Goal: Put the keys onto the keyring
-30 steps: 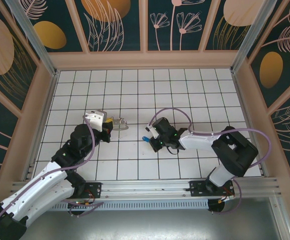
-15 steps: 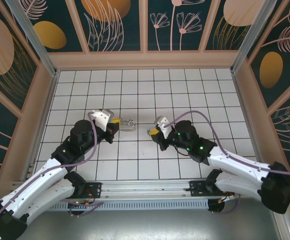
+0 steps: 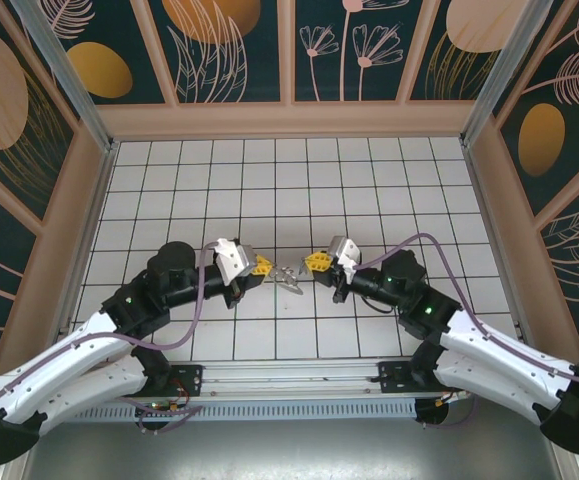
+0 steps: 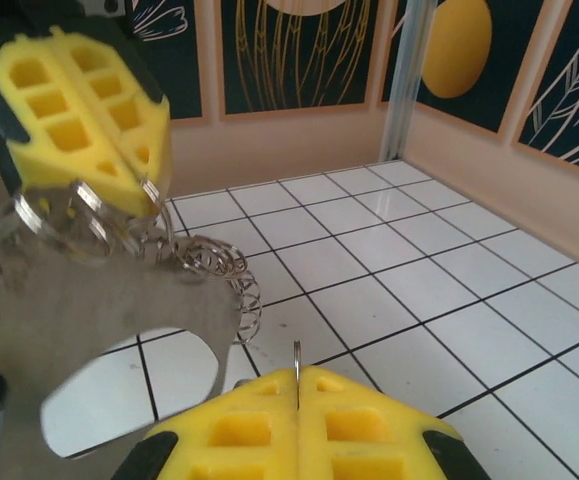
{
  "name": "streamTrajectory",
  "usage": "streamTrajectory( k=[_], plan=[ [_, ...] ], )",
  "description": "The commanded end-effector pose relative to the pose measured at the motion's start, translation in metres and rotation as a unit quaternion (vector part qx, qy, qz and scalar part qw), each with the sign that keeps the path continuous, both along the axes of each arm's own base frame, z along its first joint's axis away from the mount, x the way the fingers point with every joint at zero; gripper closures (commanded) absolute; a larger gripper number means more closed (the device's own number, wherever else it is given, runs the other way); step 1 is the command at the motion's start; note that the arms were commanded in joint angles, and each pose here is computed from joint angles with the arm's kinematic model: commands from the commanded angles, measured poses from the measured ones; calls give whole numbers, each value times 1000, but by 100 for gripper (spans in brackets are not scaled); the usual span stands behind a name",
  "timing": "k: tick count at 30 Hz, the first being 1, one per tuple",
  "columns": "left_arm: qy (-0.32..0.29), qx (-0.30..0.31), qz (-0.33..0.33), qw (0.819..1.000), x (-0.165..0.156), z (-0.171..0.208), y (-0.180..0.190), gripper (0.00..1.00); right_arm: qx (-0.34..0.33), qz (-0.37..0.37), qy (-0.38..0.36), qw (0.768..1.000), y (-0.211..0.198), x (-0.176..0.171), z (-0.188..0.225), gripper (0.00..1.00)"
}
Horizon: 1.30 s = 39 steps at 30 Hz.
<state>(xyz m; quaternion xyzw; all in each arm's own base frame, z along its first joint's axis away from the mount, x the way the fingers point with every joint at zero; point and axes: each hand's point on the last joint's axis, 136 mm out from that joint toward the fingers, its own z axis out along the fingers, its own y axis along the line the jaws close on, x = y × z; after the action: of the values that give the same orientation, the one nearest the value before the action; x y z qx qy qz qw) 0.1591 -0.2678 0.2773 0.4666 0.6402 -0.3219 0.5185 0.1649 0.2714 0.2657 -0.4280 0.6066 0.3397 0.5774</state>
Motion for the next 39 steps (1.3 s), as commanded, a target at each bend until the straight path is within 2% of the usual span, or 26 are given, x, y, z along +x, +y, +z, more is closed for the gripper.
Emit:
streamTrajectory(
  k=[1,6,17,25,39],
  plan=[
    [-27,13,-32,999,-8,5,-5,100,14,2,-27,1000,-3,-5,22,100],
    [-26,30,-55,998,-15,-6,-14,100,-1,64,-16,998,14,-22,16,100],
    [-30,27,-65,997,-20,-3,-15,100,-6,138,-17,990,35,-51,11,100],
    [-30,27,-76,996,-25,-4,-17,100,1,139,-23,990,36,-51,15,100],
    [-37,39,-75,996,-28,-7,-18,100,2,88,-41,995,24,-39,28,100]
  ],
)
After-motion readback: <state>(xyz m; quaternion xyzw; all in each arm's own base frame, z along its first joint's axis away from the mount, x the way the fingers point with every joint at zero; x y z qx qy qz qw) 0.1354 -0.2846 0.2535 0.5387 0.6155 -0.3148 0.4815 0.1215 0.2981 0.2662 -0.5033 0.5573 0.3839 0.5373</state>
